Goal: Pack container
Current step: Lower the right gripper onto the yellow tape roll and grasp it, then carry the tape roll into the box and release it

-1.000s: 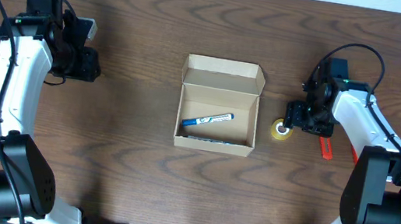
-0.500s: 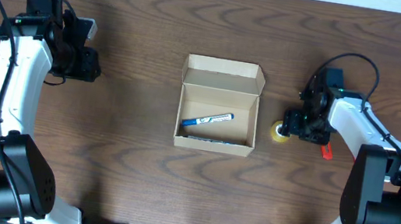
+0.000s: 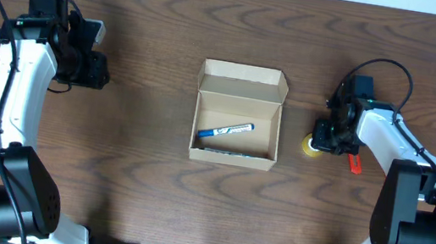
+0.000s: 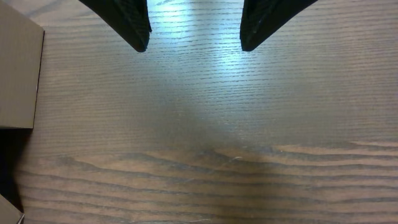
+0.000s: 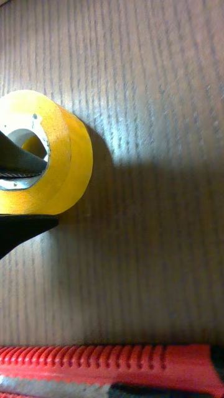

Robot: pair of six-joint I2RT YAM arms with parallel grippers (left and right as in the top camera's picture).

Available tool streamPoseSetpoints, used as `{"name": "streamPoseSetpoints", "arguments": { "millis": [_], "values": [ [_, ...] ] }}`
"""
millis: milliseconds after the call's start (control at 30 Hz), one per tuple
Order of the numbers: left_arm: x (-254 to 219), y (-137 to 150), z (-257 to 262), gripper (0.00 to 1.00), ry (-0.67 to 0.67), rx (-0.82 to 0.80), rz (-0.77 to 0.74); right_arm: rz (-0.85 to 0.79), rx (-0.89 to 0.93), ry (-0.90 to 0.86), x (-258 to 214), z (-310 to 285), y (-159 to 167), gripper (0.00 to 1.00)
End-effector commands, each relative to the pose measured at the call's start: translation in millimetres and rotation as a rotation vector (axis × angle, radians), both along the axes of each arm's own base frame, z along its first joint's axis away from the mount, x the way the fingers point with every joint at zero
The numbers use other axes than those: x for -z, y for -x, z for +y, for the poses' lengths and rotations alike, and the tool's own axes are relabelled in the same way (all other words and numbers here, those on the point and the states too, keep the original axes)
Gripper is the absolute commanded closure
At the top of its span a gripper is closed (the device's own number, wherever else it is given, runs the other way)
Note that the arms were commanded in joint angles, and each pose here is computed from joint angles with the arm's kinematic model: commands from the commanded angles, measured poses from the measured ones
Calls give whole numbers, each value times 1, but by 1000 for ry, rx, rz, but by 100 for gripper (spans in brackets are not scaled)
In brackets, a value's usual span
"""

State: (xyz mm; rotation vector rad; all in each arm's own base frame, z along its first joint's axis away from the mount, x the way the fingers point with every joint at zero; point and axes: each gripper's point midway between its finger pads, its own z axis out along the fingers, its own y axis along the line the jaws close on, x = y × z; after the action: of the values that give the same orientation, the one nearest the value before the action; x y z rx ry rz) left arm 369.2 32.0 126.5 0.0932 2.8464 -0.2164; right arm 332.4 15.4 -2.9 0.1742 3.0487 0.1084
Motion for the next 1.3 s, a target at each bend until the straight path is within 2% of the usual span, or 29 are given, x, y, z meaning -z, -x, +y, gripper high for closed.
{"name": "streamPoseSetpoints", "arguments": {
  "millis": [0, 67, 167, 333, 433, 533, 667, 800, 933, 1067, 1267],
  "values": [
    [-2, 1, -2, 53, 10, 1, -3, -5, -31, -76, 5, 18, 0, 99],
    [-2, 1, -2, 53, 10, 2, -3, -49, -41, -116, -8, 26, -13, 99],
    [-2, 1, -2, 53, 10, 2, -3, -187, -72, -191, -54, 41, -46, 99],
    [-2, 1, -2, 53, 10, 1, -3, -508, -186, -256, -173, 70, -89, 99],
    [-2, 1, -1, 53, 9, 2, -4, -653, -302, -268, -231, 96, -92, 99],
    [-2, 1, -1, 53, 9, 2, -4, -704, -560, -364, -259, 144, -68, 99],
    [-2, 1, -1, 53, 9, 2, -4, -643, -925, -475, -251, 195, -14, 99],
    [-2, 1, -2, 54, 10, 2, -3, -514, -1173, -313, -217, 197, 21, 99],
    [-2, 1, -2, 54, 10, 2, -3, -453, -1231, -104, -202, 184, 20, 99],
    [-2, 1, -2, 54, 13, 2, -3, -463, -1379, -90, -197, 196, 27, 99],
    [-3, 1, -4, 55, 24, 5, -5, -351, -1529, -102, -158, 205, 33, 99]
  ]
}}
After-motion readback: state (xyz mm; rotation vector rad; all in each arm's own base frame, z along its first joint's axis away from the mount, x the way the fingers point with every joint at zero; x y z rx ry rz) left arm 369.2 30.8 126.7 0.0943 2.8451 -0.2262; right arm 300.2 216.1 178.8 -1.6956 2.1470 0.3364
